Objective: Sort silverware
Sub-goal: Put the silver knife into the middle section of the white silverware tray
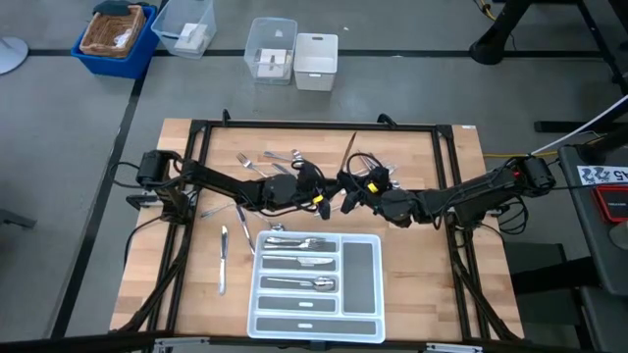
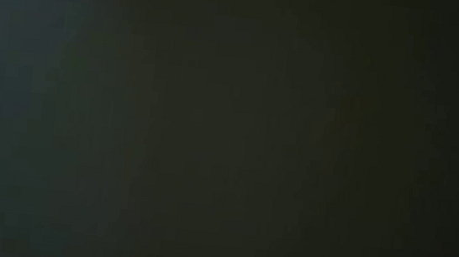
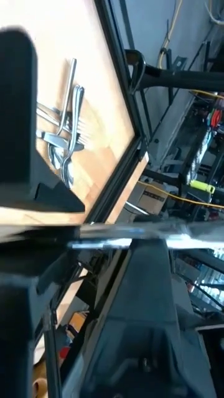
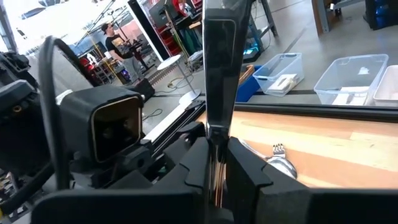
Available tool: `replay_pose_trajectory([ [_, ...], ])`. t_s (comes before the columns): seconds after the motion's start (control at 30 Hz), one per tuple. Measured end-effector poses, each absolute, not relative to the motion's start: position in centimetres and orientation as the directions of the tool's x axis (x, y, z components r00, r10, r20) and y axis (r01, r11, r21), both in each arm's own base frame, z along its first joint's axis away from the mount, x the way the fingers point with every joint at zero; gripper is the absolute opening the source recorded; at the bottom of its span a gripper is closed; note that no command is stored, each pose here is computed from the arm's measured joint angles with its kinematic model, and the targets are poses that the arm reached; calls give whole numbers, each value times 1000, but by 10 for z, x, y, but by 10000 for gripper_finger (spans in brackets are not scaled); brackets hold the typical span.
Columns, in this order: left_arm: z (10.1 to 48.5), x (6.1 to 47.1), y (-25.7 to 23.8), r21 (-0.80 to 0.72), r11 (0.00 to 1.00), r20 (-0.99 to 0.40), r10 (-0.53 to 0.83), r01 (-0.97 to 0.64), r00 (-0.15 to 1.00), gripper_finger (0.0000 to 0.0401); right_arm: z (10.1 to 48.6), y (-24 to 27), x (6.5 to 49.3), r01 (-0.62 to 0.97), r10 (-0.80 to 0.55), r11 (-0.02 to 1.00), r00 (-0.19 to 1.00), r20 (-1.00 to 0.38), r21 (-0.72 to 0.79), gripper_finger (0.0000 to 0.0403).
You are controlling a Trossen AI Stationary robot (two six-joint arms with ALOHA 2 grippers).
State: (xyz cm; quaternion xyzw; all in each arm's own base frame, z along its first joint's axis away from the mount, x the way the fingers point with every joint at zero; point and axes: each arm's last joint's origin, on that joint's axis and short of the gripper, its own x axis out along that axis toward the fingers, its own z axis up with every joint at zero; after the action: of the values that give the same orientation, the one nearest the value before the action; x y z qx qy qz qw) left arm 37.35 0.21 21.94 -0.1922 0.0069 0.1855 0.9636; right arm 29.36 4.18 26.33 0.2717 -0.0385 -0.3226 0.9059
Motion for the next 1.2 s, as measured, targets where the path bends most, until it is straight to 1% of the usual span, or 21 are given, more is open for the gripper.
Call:
replay_pose_trajectory([
  [0.07, 219, 373, 2, -367, 857, -85, 357, -362, 930, 21, 263, 42, 294, 564, -606, 645, 789, -106, 516, 37],
  [0.1, 219, 373, 2, -368, 857, -84, 356, -361, 931, 14, 263, 42, 294, 564, -606, 644, 788, -106, 517, 37],
  [0.33, 220, 373, 1, -380, 852, -85, 354, -359, 931, 8, 263, 42, 294, 559, -601, 646, 792, -106, 520, 37],
  [0.5, 227, 368, 1, -349, 862, -115, 351, -369, 929, 7, 265, 43, 295, 513, -550, 669, 828, -106, 538, 40],
  [0.67, 238, 356, -1, -278, 885, -190, 330, -373, 925, 6, 265, 45, 296, 458, -490, 694, 866, -103, 556, 77],
  [0.83, 254, 337, -6, -223, 920, -277, 258, -323, 926, 6, 267, 46, 295, 424, -447, 712, 889, -105, 560, 114],
  [0.93, 262, 320, -10, -210, 932, -368, 204, -295, 907, 6, 269, 48, 295, 361, -366, 747, 924, -107, 558, 122],
  [1.03, 267, 300, -14, -204, 946, -472, 131, -253, 872, 6, 270, 52, 296, 258, -234, 791, 965, -115, 554, 123],
  [1.2, 268, 273, -32, -274, 952, -628, -67, -139, 775, 6, 264, 58, 295, 113, -12, 821, 983, -182, 560, 124],
])
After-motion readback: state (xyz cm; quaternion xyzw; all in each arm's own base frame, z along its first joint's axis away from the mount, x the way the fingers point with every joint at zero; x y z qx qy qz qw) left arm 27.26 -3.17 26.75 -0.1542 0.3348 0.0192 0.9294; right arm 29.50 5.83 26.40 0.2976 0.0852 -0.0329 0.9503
